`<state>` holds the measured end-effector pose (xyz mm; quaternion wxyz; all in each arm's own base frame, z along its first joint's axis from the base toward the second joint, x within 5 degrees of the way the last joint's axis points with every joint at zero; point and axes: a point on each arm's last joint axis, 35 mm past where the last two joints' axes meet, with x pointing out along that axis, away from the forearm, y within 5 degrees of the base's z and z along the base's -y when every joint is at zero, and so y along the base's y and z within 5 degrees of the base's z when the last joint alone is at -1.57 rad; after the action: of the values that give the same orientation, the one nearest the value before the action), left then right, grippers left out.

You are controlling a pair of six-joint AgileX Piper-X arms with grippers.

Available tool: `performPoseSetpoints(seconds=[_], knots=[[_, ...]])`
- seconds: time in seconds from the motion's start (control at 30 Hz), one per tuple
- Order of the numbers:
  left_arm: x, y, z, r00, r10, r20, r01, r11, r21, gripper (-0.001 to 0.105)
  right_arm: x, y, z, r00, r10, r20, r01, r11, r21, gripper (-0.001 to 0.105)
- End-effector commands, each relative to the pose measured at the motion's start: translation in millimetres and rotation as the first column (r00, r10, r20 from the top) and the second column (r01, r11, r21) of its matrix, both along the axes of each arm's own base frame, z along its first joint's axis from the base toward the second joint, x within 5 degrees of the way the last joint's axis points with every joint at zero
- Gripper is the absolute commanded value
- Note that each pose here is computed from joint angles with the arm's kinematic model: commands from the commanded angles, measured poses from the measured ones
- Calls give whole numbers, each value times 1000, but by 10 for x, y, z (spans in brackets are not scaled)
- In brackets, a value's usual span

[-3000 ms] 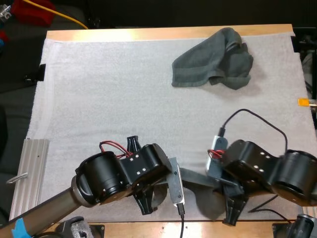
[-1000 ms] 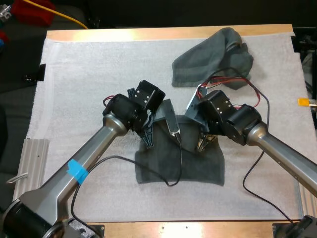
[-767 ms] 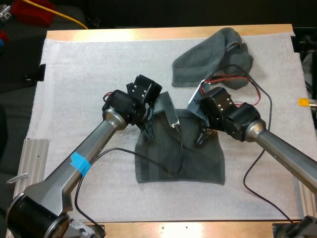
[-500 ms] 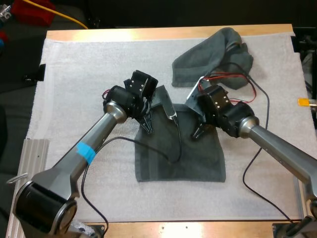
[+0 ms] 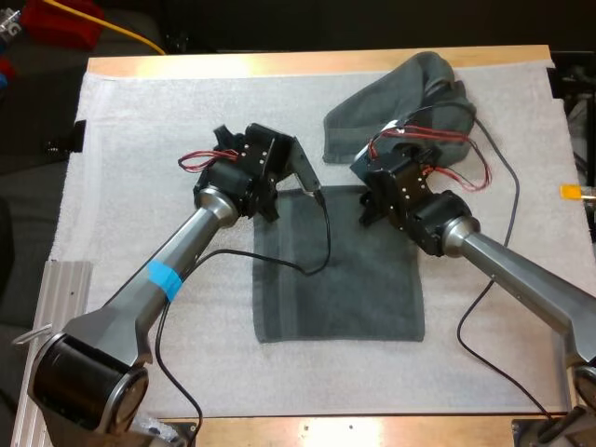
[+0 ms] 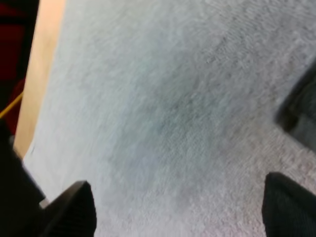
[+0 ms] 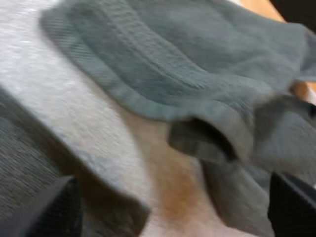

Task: Pick towel from pile, fold and stack

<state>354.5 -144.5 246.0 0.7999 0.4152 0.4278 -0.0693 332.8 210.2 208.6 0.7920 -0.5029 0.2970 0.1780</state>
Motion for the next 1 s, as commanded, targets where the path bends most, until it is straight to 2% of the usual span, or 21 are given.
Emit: performPoseSetpoints(seconds=[0.0, 0.23, 0.33, 0.43, 0.5, 0.73, 0.83, 0.97], knots=[[-53, 26, 133, 998, 45, 39, -44, 999, -28, 69, -14, -40, 116, 999, -28, 29, 28, 1000, 14, 75], [-263, 114, 423, 990, 131, 51, -123, 983, -132, 69, -137, -124, 404, 996, -74, 45, 70, 994, 81, 75], [-404, 172, 563, 985, 170, 35, -161, 970, -181, 69, -248, -191, 531, 995, -95, 8, 93, 989, 118, 75], [-563, 223, 712, 981, 192, 2, -184, 947, -262, 69, -386, -268, 662, 993, -110, -50, 117, 978, 171, 75], [-694, 264, 835, 978, 208, -21, -203, 920, -334, 69, -473, -323, 761, 988, -136, -69, 148, 967, 206, 75], [-1063, 399, 1157, 970, 237, -53, -234, 852, -468, 69, -734, -475, 1017, 979, -154, -136, 188, 938, 290, 75], [-1235, 460, 1287, 967, 243, -70, -243, 812, -531, 69, -855, -542, 1099, 973, -150, -177, 200, 929, 313, 75], [-1476, 539, 1457, 967, 239, -93, -244, 743, -623, 69, -1040, -641, 1199, 955, -146, -257, 234, 905, 355, 75]])
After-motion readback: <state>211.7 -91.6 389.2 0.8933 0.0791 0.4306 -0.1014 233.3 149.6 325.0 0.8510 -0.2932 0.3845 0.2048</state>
